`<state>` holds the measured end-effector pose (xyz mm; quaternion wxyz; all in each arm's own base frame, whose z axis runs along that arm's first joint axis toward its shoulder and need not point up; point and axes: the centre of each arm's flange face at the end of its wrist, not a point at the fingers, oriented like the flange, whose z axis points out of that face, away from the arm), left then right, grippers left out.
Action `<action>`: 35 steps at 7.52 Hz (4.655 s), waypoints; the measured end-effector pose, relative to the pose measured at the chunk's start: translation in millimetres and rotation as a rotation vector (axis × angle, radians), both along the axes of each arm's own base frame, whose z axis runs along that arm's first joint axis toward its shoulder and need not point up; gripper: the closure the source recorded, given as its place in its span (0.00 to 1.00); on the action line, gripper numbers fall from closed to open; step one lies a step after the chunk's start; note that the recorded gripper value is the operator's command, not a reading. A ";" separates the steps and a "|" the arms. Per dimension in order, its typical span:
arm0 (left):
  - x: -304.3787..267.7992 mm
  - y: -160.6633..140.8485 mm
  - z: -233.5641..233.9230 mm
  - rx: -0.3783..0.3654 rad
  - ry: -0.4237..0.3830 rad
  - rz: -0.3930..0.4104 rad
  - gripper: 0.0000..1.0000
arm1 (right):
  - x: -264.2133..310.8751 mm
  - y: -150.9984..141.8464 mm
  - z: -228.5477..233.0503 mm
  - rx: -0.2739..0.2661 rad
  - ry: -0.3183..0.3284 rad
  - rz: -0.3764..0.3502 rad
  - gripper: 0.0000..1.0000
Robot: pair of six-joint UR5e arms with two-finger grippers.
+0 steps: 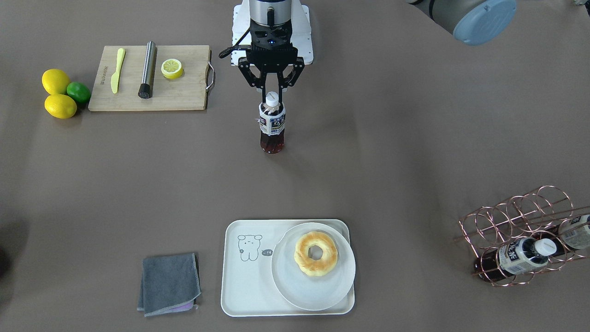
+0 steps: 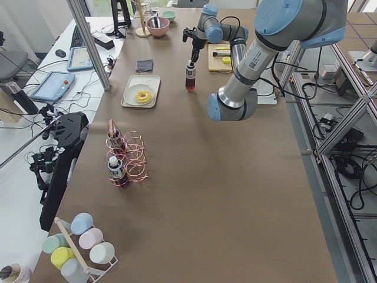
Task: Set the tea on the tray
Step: 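Lower the bottle onto the table near the tray and release, then retract the left arm toward the rack, then move the right gripper over the standing tea bottle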
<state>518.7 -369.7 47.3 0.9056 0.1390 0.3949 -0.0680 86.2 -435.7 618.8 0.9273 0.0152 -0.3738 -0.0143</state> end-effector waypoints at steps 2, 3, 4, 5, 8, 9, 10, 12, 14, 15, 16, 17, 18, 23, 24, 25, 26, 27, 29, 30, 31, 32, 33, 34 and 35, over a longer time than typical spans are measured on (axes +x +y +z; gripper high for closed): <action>2.5 2.4 4.6 0.001 -0.008 0.003 0.17 | 0.0 0.2 1.3 -0.002 0.000 -0.001 0.00; 2.5 2.0 6.0 0.006 -0.012 -0.003 0.02 | 0.0 0.3 1.9 -0.003 0.000 -0.001 0.00; 2.4 1.7 7.2 0.010 -0.015 -0.007 0.02 | 0.0 0.3 2.1 -0.003 0.000 -0.001 0.00; 2.2 1.7 7.6 0.013 -0.016 -0.008 0.02 | -0.1 0.3 2.1 -0.003 -0.001 -0.001 0.00; -11.3 4.3 -5.6 0.029 0.013 -0.009 0.02 | -0.6 -3.4 -2.4 0.006 -0.010 -0.002 0.00; -25.3 -2.2 -8.7 0.038 0.019 -0.018 0.02 | -1.1 -4.4 -5.3 0.010 -0.021 -0.001 0.00; -47.9 -18.1 -6.4 0.059 -0.001 -0.008 0.02 | -0.6 -3.3 -7.0 0.012 -0.035 0.004 0.00; -123.5 -61.3 43.1 0.081 -0.069 0.048 0.02 | -0.7 1.1 -14.8 0.026 -0.043 0.005 0.00; -203.2 -96.1 123.9 0.097 -0.168 0.154 0.02 | -6.4 -2.2 -37.4 0.057 -0.046 0.002 0.00; -237.5 -106.1 162.5 0.092 -0.211 0.196 0.02 | -20.4 -12.8 -53.3 0.056 -0.047 0.003 0.00; -266.8 -111.0 198.1 0.082 -0.248 0.236 0.02 | -37.8 -23.7 -71.3 0.053 -0.050 0.005 0.00; -293.1 -111.7 227.7 0.075 -0.272 0.268 0.02 | -55.8 -33.5 -91.1 0.051 -0.055 0.008 0.00; -321.6 -112.0 255.2 0.077 -0.274 0.293 0.02 | -78.7 -41.2 -117.8 0.049 -0.065 0.013 0.00; -451.0 -80.6 444.3 0.138 -0.158 0.372 0.02 | -232.1 -62.5 -264.5 -0.040 -0.141 0.070 0.00; -475.4 -70.2 483.5 0.167 -0.142 0.381 0.02 | -258.7 -61.5 -285.9 -0.058 -0.152 0.075 0.00; -496.5 -61.3 512.7 0.181 -0.120 0.385 0.02 | -280.4 -56.5 -301.9 -0.061 -0.158 0.069 0.00; -513.4 -55.9 534.4 0.157 -0.086 0.371 0.02 | -303.1 -51.0 -320.3 -0.063 -0.164 0.068 0.00; -531.7 -55.6 554.2 0.102 -0.062 0.340 0.02 | -328.4 -43.8 -343.1 -0.073 -0.177 0.072 0.00; -547.4 -58.5 564.7 0.025 -0.057 0.307 0.02 | -364.1 -28.8 -365.5 -0.081 -0.182 0.064 0.00; -552.2 -57.5 566.3 0.009 -0.056 0.295 0.02 | -382.1 -22.0 -380.2 -0.088 -0.183 0.071 0.00; -557.3 -56.3 567.1 0.002 -0.055 0.283 0.02 | -405.3 -12.3 -403.0 -0.107 -0.182 0.082 0.00; -560.1 -55.6 567.7 -0.001 -0.055 0.277 0.02 | -430.3 -0.3 -429.5 -0.122 -0.170 0.099 0.00; -561.3 -55.5 568.2 -0.001 -0.055 0.274 0.02 | -455.3 13.6 -456.4 -0.118 -0.151 0.111 0.00; -562.0 -55.7 567.5 0.000 -0.055 0.273 0.02 | -477.2 25.1 -480.4 -0.100 -0.132 0.124 0.00; -562.2 -56.6 566.0 0.004 -0.056 0.272 0.02 | -500.2 33.0 -498.7 -0.075 -0.112 0.129 0.00</action>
